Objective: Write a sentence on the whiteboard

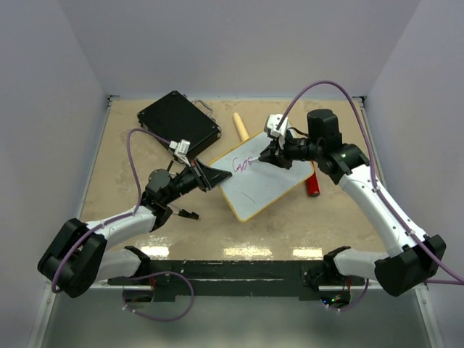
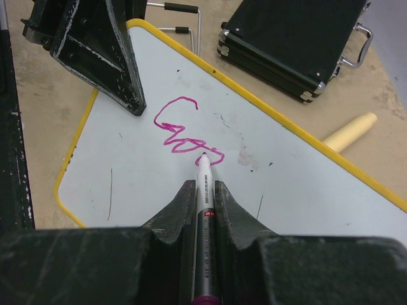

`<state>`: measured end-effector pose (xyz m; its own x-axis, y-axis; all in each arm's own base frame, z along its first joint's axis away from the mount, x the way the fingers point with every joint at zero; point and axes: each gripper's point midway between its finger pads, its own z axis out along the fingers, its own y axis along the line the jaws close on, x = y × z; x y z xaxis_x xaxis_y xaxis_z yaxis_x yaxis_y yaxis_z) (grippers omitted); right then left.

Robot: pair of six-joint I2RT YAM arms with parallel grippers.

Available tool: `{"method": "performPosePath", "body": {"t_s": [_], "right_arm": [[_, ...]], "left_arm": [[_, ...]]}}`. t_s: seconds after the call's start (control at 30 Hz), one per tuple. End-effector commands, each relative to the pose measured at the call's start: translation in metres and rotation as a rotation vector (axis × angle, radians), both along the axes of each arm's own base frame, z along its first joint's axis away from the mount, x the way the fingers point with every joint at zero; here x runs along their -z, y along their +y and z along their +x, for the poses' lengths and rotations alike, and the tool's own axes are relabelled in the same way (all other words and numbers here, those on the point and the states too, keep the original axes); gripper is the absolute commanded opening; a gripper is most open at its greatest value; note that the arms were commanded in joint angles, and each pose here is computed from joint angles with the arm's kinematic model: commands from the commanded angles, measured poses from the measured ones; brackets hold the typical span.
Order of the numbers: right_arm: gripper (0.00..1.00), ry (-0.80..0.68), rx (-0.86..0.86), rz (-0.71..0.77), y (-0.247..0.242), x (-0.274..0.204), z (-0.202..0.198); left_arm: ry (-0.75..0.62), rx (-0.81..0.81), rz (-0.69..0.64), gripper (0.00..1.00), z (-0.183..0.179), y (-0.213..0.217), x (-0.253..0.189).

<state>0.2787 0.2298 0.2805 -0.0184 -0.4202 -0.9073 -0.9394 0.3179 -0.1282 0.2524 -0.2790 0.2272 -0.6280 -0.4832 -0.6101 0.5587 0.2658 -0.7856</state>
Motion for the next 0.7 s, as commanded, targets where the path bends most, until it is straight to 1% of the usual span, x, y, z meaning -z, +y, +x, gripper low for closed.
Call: {"method": "performPosePath", "body": {"t_s": [0.0,0.47,0.6,0.67], "right_arm": [[0.00,-0.076,0.033,0.041,-0.003,-0.029,0.007],[0.00,-0.107,0.019,0.089,-0.014,-0.052,0.002],[0.00,-0.114,0.035,0.089,-0.016,-0.055,0.006],[0.00,-0.117,0.082,0.078,-0.020,-0.052,0.015]], "left_arm": [[-0.184,0.041,-0.135,0.00,-0.012,0.000,-0.057],[-0.173,0.048,-0.093,0.00,-0.009,-0.003,-0.041],[-0.173,0.054,-0.063,0.00,-0.007,-0.004,-0.032],[-0.173,0.059,-0.054,0.00,-0.007,-0.004,-0.029]]}}
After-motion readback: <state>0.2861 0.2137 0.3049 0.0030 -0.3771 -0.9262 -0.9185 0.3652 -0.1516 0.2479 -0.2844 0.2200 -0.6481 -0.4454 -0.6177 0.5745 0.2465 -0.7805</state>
